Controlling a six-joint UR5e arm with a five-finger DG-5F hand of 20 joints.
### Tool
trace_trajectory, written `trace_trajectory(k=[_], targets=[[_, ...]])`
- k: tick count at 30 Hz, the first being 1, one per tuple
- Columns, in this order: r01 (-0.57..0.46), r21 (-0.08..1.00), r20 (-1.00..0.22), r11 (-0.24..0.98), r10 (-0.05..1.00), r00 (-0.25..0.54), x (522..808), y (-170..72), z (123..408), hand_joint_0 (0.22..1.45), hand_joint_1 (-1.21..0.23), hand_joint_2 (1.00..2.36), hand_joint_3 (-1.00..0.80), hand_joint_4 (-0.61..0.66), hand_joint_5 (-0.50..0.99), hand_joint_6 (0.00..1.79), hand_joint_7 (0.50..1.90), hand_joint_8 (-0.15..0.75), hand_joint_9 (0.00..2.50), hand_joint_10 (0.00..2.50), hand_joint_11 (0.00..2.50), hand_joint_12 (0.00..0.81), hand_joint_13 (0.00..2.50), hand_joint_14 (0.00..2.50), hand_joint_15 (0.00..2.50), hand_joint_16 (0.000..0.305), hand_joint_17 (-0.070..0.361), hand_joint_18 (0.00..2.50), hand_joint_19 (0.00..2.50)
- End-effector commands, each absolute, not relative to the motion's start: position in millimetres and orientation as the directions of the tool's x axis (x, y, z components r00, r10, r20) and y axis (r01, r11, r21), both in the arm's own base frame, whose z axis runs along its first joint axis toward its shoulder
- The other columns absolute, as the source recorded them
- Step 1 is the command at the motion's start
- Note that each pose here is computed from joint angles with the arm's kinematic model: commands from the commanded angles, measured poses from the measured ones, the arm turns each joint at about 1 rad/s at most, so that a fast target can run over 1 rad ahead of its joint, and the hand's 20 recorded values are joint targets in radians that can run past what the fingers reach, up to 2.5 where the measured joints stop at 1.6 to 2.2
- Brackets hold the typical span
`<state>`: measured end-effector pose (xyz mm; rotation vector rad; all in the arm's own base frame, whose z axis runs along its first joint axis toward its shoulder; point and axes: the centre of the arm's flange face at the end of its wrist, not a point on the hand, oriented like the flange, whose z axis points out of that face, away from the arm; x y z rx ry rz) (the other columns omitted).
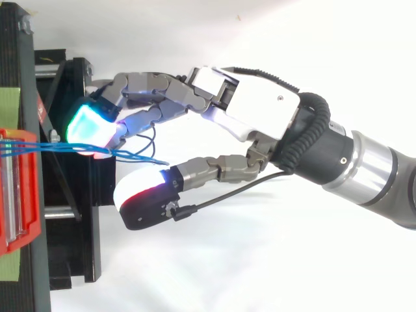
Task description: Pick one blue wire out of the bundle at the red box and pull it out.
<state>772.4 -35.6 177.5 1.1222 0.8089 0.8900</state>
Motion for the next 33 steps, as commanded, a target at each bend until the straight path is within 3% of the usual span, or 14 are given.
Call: trace_trajectory(k=[1, 19, 33], targets=[[-0.181, 0.966, -0.094, 0.186, 0.9, 0.426, 772.5, -33.8, 177.6, 0.55, -0.77, 1.01, -0.43, 0.22, -0.1, 0.5, 1.2, 0.242, 0.74, 0.01, 0.43, 0.35, 0.3, 0.01, 0.21, 0.048, 0.107, 0.28, 0.43], [-0.176, 0.966, -0.099, 0.187, 0.903, 0.417, 772.8, -27.8, 173.0, 0.59, -0.77, 1.01, -0.38, 0.19, -0.09, 0.52, 1.3, 0.247, 0.79, 0.01, 0.47, 0.351, 0.37, 0.01, 0.24, 0.046, 0.104, 0.33, 0.45], [-0.173, 0.966, -0.106, 0.194, 0.902, 0.418, 772.8, -26.7, 173.0, 0.6, -0.74, 1.01, -0.29, 0.18, -0.13, 0.71, 1.07, 0.255, 0.84, 0.02, 0.51, 0.353, 0.41, 0.01, 0.26, 0.046, 0.104, 0.38, 0.46]])
